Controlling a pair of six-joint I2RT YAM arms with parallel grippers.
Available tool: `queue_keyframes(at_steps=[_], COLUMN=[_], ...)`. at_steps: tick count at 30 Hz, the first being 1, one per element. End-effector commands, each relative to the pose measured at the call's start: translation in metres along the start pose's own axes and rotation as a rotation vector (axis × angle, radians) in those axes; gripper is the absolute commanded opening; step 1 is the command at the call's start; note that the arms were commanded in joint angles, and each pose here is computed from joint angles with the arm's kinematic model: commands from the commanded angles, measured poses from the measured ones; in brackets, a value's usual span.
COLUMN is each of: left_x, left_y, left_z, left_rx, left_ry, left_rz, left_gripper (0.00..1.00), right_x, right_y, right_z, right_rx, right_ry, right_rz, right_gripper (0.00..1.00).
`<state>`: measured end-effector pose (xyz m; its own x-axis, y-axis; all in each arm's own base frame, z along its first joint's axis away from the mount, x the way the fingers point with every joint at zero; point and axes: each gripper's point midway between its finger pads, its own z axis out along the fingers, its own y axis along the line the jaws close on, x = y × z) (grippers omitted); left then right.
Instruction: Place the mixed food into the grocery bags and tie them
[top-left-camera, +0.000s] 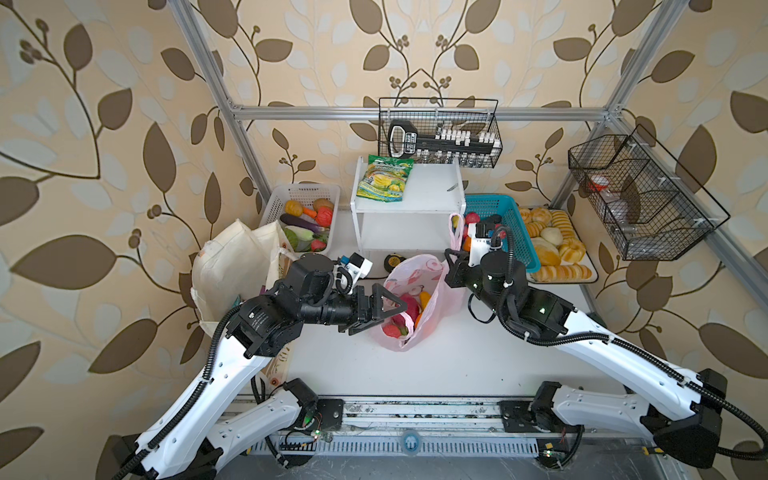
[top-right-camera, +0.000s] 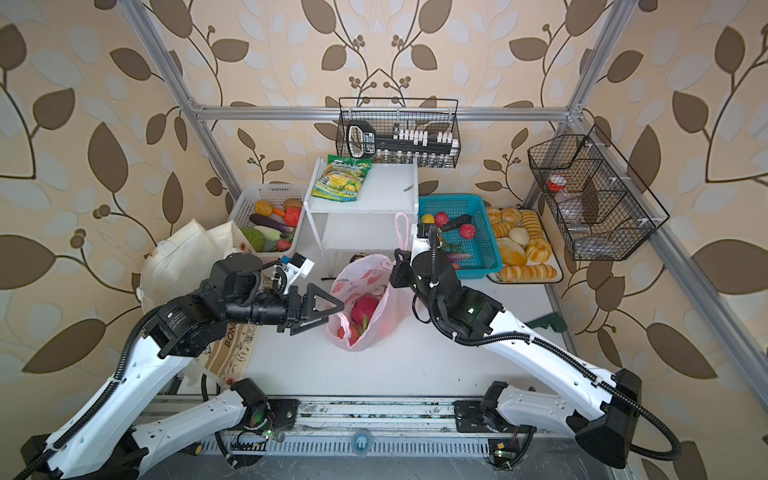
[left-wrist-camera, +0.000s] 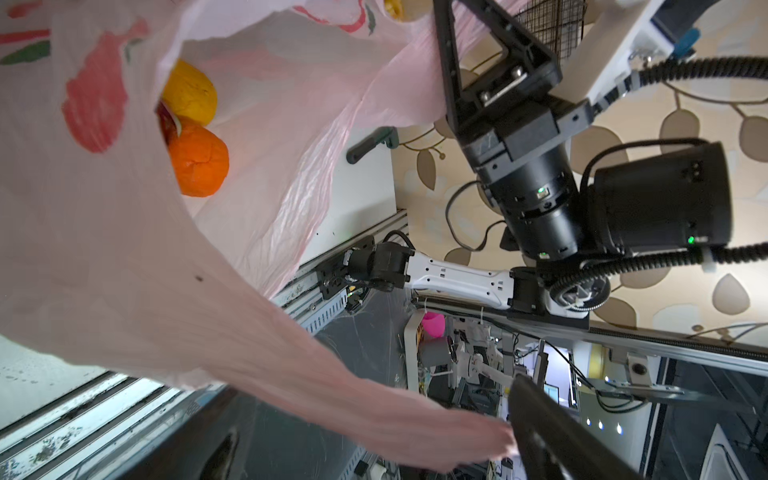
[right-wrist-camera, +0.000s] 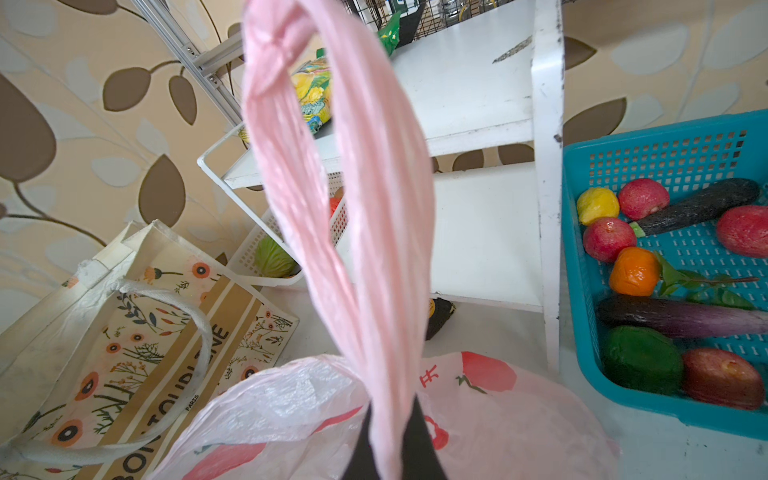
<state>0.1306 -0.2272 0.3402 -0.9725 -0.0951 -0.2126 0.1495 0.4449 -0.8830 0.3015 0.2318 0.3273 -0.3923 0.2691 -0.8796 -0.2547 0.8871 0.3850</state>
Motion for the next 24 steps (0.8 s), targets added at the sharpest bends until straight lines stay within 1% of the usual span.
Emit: queue_keyframes(at_steps=[1,2,3,5,7,8,10,11,13,14,15,17,18,21,24], left_x=[0.004,0.001,-0.002,-0.003,-0.003,-0.003,-0.011,-0.018,-0.029,-0.035,-0.039,-0.046,-0.049,-0.055,-0.062], left_y=[-0.02,-0.02,-0.021,-0.022,-0.02,-0.019,-0.016,-0.014,-0.019,-0.026,-0.035,-0.048,-0.053,-0.066,-0.071], left_z=[-0.006,-0.005,-0.001,0.01,0.02,0.023,0.024,0.021,0.012,0.007,0.004,-0.001,-0.004,-0.013,-0.023], left_rx=[0.075,0.068,0.073,0.084,0.061,0.044,-0.007,-0.042,-0.046,-0.024,0.01,0.047,0.046,0.021,-0.079], left_ry=[-0.02,-0.036,-0.044,-0.043,-0.043,-0.046,-0.081,-0.123,-0.198,-0.237,-0.266,-0.307,-0.322,-0.339,-0.341], left_rz=[0.076,0.082,0.056,0.044,0.057,0.068,0.09,0.095,0.114,0.152,0.176,0.203,0.222,0.3,0.374], left_gripper=[0.99,0.99,0.99,0.99,0.98,0.97,0.92,0.84,0.65,0.52,0.36,0.16,0.11,0.11,0.12], right_x=[-0.02,-0.021,-0.021,-0.022,-0.023,-0.023,-0.022,-0.021,-0.02,-0.02,-0.019,-0.019,-0.019,-0.017,-0.019], right_y=[0.009,0.008,0.009,0.01,0.012,0.012,0.012,0.011,0.008,0.005,0.003,-0.002,-0.003,-0.01,-0.02], right_z=[-0.002,-0.002,-0.002,-0.002,-0.002,-0.002,-0.003,-0.004,-0.006,-0.008,-0.01,-0.015,-0.018,-0.028,-0.043], right_rx=[-0.026,-0.024,-0.025,-0.031,-0.038,-0.041,-0.042,-0.04,-0.029,-0.022,-0.013,-0.004,0.0,0.025,0.056], right_ry=[-0.039,-0.041,-0.04,-0.043,-0.04,-0.039,-0.036,-0.035,-0.032,-0.033,-0.033,-0.038,-0.039,-0.027,-0.038], right_rz=[0.02,0.021,0.02,0.022,0.022,0.023,0.021,0.017,0.014,0.011,0.009,0.01,0.008,-0.017,-0.035], right_gripper=[0.0,0.0,0.0,0.0,0.0,0.0,0.0,0.0,0.0,0.0,0.0,0.0,0.0,0.0,0.0])
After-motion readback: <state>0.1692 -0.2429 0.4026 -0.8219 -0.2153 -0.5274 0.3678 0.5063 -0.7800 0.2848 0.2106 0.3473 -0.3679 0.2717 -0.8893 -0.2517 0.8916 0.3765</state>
